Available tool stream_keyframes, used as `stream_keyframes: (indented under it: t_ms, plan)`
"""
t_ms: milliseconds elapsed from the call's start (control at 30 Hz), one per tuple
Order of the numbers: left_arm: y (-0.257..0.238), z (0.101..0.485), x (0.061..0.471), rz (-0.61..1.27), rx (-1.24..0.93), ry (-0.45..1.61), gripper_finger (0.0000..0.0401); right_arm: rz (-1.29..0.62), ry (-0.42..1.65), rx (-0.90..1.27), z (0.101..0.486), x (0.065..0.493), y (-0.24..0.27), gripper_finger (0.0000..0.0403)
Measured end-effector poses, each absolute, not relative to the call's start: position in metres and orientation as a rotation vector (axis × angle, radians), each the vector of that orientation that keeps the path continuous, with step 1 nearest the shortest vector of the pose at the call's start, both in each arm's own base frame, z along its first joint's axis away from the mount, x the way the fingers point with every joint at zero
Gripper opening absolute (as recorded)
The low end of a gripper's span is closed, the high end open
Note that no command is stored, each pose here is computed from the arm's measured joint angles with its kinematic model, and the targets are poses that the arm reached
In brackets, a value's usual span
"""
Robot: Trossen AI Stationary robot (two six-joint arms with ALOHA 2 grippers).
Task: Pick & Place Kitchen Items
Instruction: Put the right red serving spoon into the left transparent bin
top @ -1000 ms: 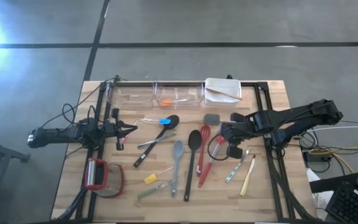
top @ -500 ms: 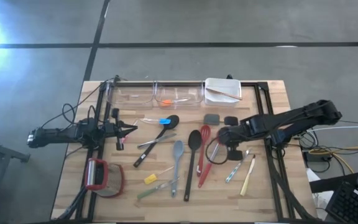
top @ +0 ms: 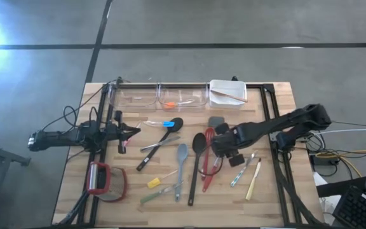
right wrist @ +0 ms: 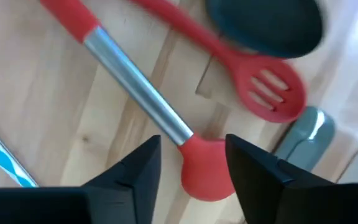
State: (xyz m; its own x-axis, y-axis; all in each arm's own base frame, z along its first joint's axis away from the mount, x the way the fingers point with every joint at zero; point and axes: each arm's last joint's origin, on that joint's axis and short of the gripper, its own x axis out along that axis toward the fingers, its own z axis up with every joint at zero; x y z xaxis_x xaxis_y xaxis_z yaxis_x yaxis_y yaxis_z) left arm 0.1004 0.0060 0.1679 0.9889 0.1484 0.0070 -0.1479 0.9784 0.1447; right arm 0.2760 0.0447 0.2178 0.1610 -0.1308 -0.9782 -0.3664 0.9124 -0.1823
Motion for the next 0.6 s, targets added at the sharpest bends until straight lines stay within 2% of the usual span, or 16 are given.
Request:
stream_keyframes:
  t_ms: [200,600]
  plan:
    - [0.006,0.168,0.1,0.132,0.055,-0.002,0.0026,0.219,1.597,-0.471,0.193,0.29,0.047,0.0199]
    - [0.006,0.168,0.1,0.133,0.069,0.001,0.0026,0.223,1.72,-0.471,0.154,0.304,0.05,0.0197]
